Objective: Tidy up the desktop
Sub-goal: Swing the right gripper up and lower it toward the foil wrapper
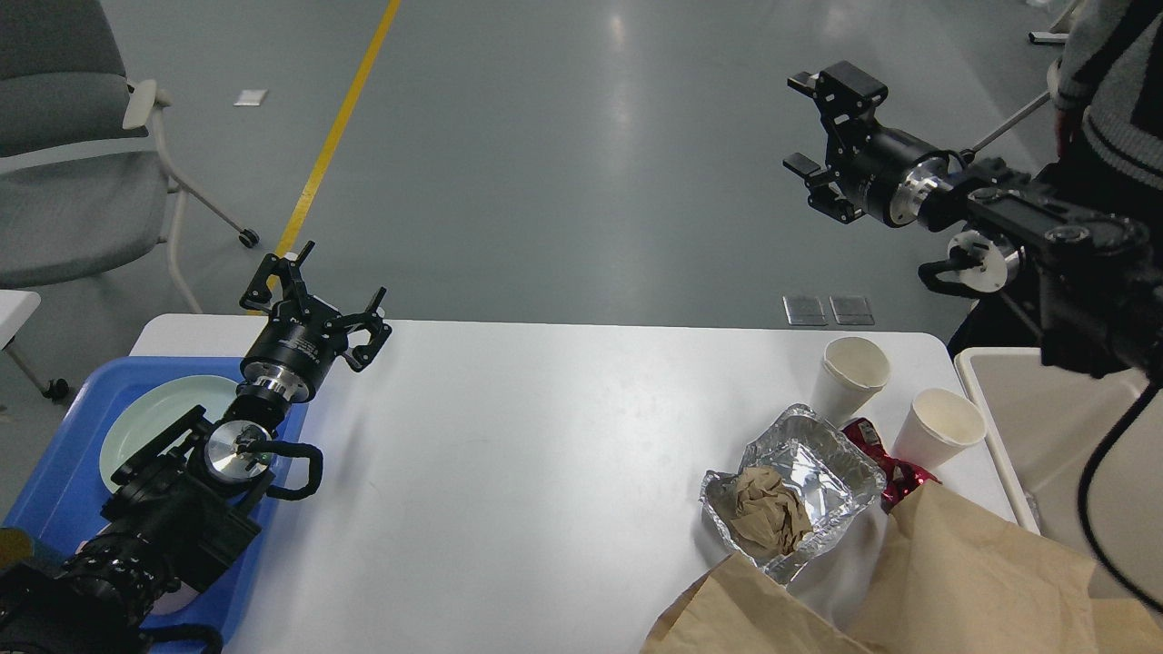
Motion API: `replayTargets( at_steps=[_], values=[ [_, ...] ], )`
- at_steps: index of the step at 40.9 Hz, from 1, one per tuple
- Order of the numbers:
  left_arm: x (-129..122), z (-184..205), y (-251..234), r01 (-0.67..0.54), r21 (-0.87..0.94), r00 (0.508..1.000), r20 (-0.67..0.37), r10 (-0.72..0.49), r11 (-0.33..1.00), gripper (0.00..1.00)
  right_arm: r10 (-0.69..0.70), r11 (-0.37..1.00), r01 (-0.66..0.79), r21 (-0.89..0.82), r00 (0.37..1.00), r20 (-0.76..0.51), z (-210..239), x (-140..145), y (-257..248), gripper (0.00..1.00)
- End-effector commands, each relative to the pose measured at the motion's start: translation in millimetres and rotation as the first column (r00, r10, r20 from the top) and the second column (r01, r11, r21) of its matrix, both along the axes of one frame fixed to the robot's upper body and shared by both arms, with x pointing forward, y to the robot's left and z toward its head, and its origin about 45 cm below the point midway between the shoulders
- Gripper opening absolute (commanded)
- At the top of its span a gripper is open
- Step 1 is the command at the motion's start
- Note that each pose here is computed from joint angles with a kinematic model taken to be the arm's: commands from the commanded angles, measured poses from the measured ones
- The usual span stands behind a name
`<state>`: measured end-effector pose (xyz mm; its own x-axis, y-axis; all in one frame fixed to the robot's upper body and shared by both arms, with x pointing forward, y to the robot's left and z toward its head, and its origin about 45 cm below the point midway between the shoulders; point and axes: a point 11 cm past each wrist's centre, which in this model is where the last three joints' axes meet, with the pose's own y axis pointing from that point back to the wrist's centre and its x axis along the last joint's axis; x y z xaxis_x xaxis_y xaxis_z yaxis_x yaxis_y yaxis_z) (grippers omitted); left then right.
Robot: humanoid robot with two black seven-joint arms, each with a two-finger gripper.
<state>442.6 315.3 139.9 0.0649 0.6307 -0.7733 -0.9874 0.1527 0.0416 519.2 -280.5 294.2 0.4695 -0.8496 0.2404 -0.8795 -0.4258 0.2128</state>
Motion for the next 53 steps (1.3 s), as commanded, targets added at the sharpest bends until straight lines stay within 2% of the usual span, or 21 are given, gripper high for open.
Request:
replayTargets(
  at_steps=[1,5,9,11,14,16,21,27,33,36,40,46,53],
  values=[
    [0.0,-0.1,-0.2,0.000,0.000,1.000,-0.001,0.000,1.000,0.97,0.061,0.938,-0.055,-0.341,0.998,0.008,59.0,-2.8,-35.2,1.00],
    [0.0,-0.1,-0.2,0.000,0.000,1.000,-0.001,0.000,1.000,0.97,0.084,0.915,-0.087,-0.394,0.996,-0.026,73.0,-14.7,-42.3,1.00],
    [0.0,-0.1,-0.2,0.000,0.000,1.000,-0.001,0.000,1.000,0.97,0.057,0.858,-0.094,-0.505,0.994,-0.089,80.8,-29.5,-71.1,1.00],
    [0.1,0.0,0.0,-0.001,0.000,1.000,0.000,0.001,1.000,0.97,0.075,0.822,-0.158,-0.547,0.982,-0.172,71.7,-40.9,-70.4,1.00],
    [0.0,-0.1,-0.2,0.000,0.000,1.000,-0.001,0.000,1.000,0.97,0.132,0.818,-0.248,-0.518,0.959,-0.251,69.3,-54.1,-54.3,1.00],
    [0.1,0.0,0.0,-0.001,0.000,1.000,0.000,0.001,1.000,0.97,0.225,0.808,-0.390,-0.440,0.896,-0.382,64.1,-76.3,-29.6,1.00],
    [0.1,0.0,0.0,-0.001,0.000,1.000,0.000,0.001,1.000,0.97,0.350,0.739,-0.605,-0.296,0.720,-0.599,45.5,-119.6,12.1,1.00],
    [0.0,-0.1,-0.2,0.000,0.000,1.000,-0.001,0.000,1.000,0.97,0.296,0.566,-0.775,-0.281,0.510,-0.808,20.7,-183.0,43.4,1.00],
    [0.1,0.0,0.0,-0.001,0.000,1.000,0.000,0.001,1.000,0.97,0.287,0.496,-0.846,-0.197,0.374,-0.882,18.8,-238.7,59.8,1.00],
    [0.1,0.0,0.0,-0.001,0.000,1.000,0.000,0.001,1.000,0.97,0.290,0.504,-0.845,-0.179,0.361,-0.886,16.7,-245.7,59.0,1.00],
    [0.1,0.0,0.0,-0.001,0.000,1.000,0.000,0.001,1.000,0.97,0.285,0.525,-0.828,-0.198,0.390,-0.876,14.0,-242.9,55.3,1.00],
    [-0.3,-0.3,-1.5,0.005,-0.003,1.000,0.002,-0.005,1.000,0.97,0.265,0.584,-0.774,-0.244,0.467,-0.844,12.6,-233.5,55.6,1.00],
    [-0.4,0.0,-1.7,0.007,-0.004,1.000,0.004,-0.007,1.000,0.97,0.250,0.678,-0.706,-0.205,0.484,-0.839,11.8,-231.4,58.5,1.00]
  ],
)
